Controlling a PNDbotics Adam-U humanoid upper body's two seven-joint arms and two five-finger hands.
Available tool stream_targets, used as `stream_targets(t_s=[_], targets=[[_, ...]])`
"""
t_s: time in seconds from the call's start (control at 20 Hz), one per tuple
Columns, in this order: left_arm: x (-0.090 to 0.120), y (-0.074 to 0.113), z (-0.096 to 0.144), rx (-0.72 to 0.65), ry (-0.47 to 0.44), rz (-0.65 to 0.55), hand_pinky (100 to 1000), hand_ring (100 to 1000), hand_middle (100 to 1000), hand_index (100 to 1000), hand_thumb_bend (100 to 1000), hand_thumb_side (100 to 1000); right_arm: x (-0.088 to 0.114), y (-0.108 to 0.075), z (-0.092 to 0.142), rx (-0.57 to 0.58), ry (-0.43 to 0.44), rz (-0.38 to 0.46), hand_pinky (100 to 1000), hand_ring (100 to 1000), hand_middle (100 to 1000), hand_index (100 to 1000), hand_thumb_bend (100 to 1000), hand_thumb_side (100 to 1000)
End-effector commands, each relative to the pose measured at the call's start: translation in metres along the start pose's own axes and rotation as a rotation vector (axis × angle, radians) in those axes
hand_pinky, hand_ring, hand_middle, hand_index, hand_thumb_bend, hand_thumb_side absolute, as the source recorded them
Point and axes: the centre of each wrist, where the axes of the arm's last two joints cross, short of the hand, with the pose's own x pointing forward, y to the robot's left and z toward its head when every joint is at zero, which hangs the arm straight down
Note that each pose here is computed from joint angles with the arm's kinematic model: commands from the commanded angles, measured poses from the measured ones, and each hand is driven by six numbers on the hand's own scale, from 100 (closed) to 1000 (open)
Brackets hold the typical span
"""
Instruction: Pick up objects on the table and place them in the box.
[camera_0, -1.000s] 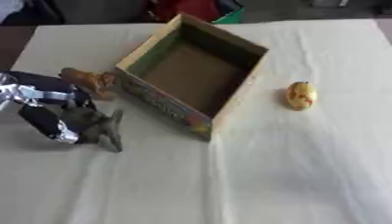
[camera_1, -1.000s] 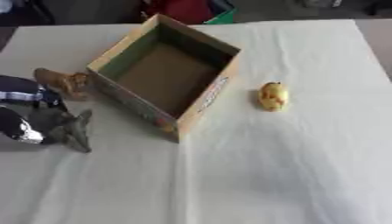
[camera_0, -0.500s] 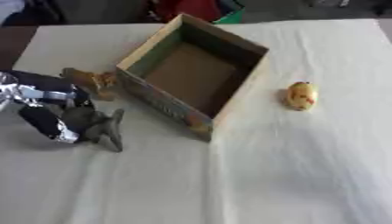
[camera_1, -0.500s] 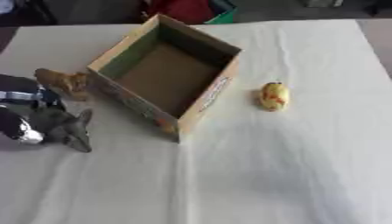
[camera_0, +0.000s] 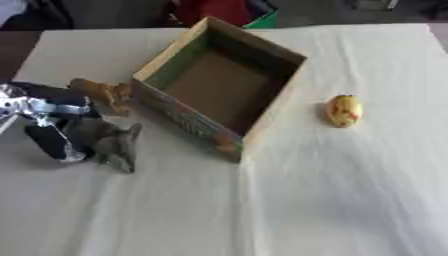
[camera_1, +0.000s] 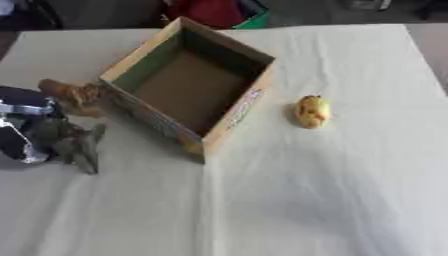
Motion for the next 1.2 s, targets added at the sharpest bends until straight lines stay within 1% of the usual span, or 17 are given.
stream_targets(t_s=[0.05, 0.15, 0.2, 0.35, 0.4, 0.55, 0.6, 0.8, 0.95, 1.2], targets=[[-0.001, 0.008, 0.008, 0.020, -0.002, 0.009, 407, 465, 425, 421, 100, 276, 0.006, -0.004, -0.005, -0.001, -0.020, 0.007, 704, 1000, 586, 829, 100, 958], [0.000, 0.008, 0.008, 0.022, -0.009, 0.022, 394, 446, 392, 374, 100, 283, 0.006, -0.004, -0.004, 0.000, -0.018, 0.009, 705, 1000, 585, 829, 100, 959], [0.000, 0.009, 0.009, 0.029, -0.011, 0.028, 383, 420, 348, 324, 100, 286, 0.006, -0.004, -0.004, 0.000, -0.016, 0.009, 705, 1000, 585, 829, 100, 959], [0.003, 0.015, 0.015, 0.078, -0.006, 0.031, 361, 395, 309, 279, 100, 290, 0.006, -0.004, -0.003, -0.001, -0.013, 0.010, 705, 1000, 584, 829, 100, 960], [0.004, 0.017, 0.017, 0.100, -0.007, 0.034, 347, 370, 284, 243, 100, 290, 0.006, -0.004, -0.003, -0.001, -0.011, 0.010, 705, 1000, 584, 829, 100, 961], [0.008, 0.023, 0.023, 0.153, -0.001, 0.039, 331, 336, 253, 199, 100, 294, 0.005, -0.004, -0.003, -0.005, -0.008, 0.009, 705, 1000, 584, 828, 100, 961], [0.009, 0.024, 0.025, 0.164, 0.001, 0.041, 321, 315, 224, 182, 100, 302, 0.005, -0.004, -0.003, -0.006, -0.008, 0.008, 706, 1000, 584, 827, 100, 962], [0.014, 0.027, 0.030, 0.194, -0.003, 0.043, 311, 296, 198, 168, 100, 312, 0.005, -0.004, -0.003, -0.010, 0.000, 0.001, 706, 1000, 584, 828, 100, 962], [0.018, 0.030, 0.035, 0.219, -0.008, 0.032, 287, 269, 165, 145, 100, 321, 0.005, -0.004, -0.002, -0.015, 0.003, -0.002, 706, 1000, 583, 827, 100, 960], [0.023, 0.035, 0.045, 0.260, -0.032, 0.037, 288, 253, 144, 133, 100, 324, 0.005, -0.005, -0.002, -0.022, 0.005, -0.004, 706, 1000, 584, 827, 100, 960]])
